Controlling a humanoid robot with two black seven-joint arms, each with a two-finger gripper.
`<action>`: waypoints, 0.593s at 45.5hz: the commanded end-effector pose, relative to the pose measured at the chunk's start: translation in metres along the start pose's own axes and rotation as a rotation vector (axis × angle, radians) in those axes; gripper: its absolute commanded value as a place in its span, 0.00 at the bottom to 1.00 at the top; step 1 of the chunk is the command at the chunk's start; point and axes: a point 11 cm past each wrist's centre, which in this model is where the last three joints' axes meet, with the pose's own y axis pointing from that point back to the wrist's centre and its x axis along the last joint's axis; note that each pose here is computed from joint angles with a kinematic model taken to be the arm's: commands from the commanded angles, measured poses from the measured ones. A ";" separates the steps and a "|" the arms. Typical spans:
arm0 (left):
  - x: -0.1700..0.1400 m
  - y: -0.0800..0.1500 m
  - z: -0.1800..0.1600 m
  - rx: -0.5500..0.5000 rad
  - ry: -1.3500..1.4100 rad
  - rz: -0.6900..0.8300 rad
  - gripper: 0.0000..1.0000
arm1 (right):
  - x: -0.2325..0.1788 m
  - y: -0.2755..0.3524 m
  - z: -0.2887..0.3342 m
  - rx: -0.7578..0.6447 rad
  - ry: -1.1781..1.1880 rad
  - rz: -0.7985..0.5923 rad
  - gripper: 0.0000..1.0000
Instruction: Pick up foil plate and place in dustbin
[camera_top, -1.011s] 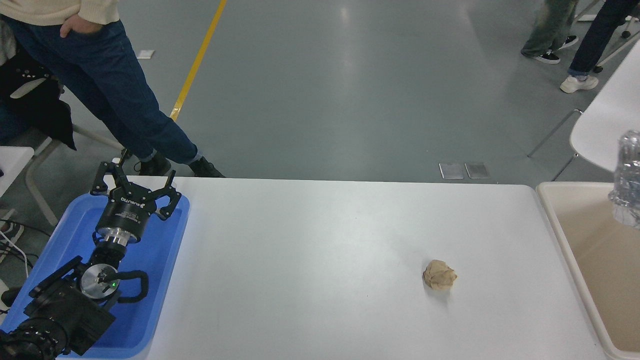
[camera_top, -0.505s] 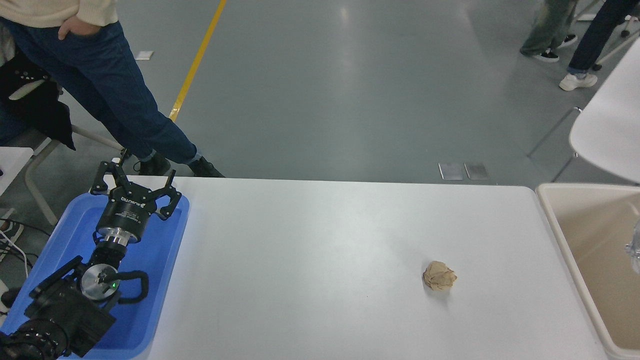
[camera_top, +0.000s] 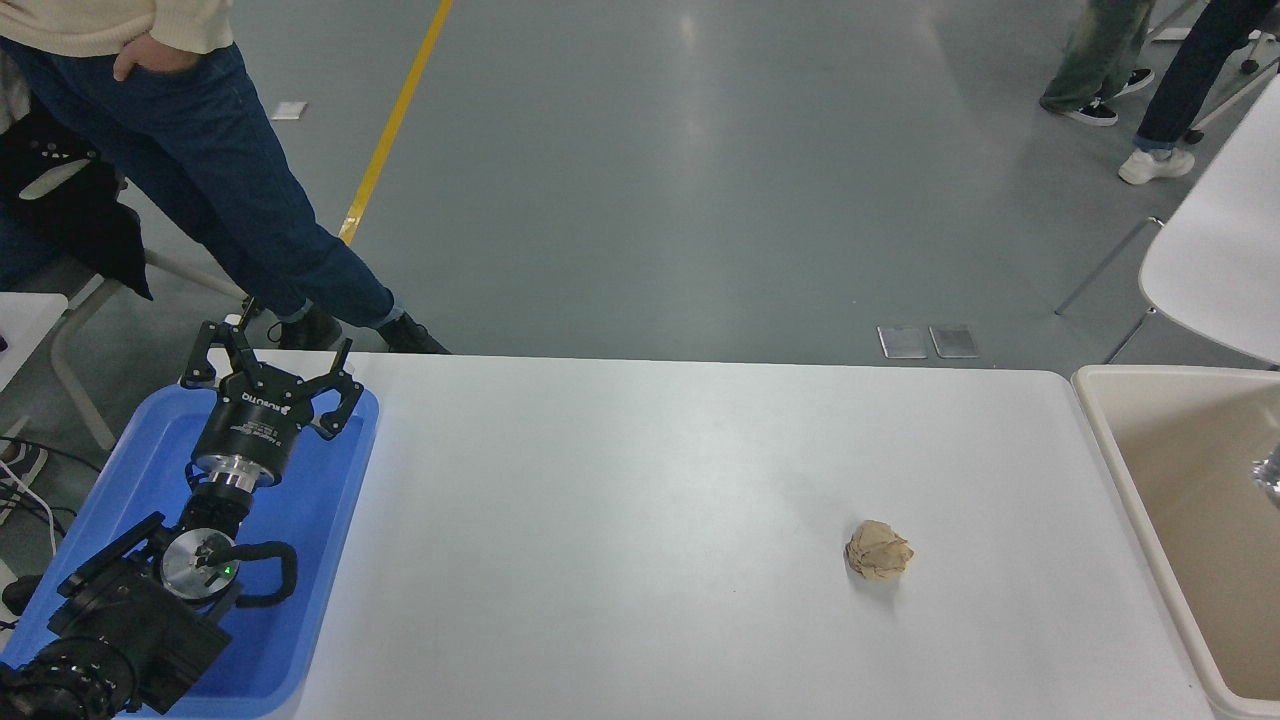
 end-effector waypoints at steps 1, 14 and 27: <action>0.000 0.000 0.000 0.000 0.000 0.000 1.00 | -0.015 -0.023 -0.006 -0.026 0.008 0.112 0.00; 0.000 0.000 0.000 0.000 0.000 0.000 1.00 | -0.030 -0.035 -0.016 -0.035 0.036 0.192 0.00; 0.000 0.000 0.001 -0.001 -0.001 0.000 1.00 | -0.039 -0.039 -0.010 -0.050 0.058 0.215 0.04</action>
